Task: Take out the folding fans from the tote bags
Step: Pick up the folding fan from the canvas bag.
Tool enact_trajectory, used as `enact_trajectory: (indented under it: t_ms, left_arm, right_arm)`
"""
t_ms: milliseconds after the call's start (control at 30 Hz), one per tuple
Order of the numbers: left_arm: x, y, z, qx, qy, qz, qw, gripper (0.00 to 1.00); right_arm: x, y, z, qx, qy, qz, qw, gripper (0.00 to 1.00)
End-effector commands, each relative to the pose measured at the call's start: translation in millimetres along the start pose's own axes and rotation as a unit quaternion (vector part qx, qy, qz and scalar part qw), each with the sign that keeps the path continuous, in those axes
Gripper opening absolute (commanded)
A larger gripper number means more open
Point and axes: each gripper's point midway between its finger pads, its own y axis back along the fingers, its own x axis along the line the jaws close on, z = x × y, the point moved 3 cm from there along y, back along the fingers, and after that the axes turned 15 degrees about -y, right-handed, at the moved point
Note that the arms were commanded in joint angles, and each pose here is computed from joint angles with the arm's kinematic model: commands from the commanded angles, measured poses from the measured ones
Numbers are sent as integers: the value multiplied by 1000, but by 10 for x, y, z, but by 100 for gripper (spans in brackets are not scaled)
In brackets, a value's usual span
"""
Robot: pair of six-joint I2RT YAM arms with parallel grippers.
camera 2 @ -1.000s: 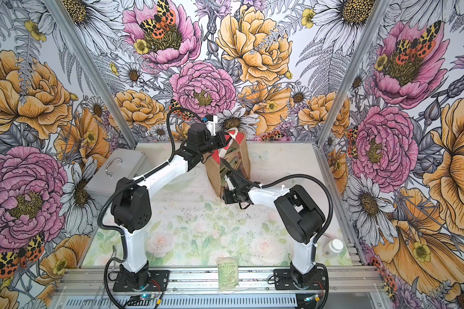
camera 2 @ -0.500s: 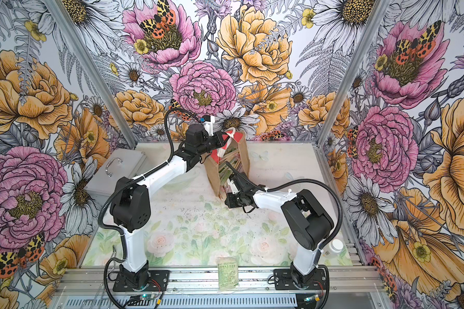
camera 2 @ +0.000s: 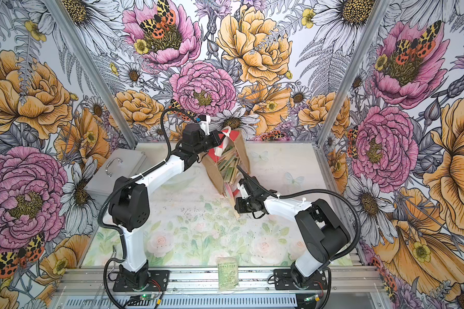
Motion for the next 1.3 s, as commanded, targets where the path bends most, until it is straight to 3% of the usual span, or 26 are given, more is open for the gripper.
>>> enact_trajectory:
  t_ms: [0,300,467,800,1267]
  left_arm:
    - [114,165,263,-38,-6,26,999,0]
    - [131,158,239,-34,-3,24,999,0]
    - [117,165,256,-36,-2,22,999,0]
    - [78,134,248,-32,10,8,999,0]
    - [86,130,272,-26,30,5,999,0]
  right_arm:
    - [-156,128,-51,-13,-26,-22,999,0]
    - [-101,320,-29,-35,-4,1,999,1]
    - [144,325,77,-58,82,-1,995,20]
    - [544,160,390,-98,161,9,982,40]
    - [572,-288,299,-95,194,-35,976,55]
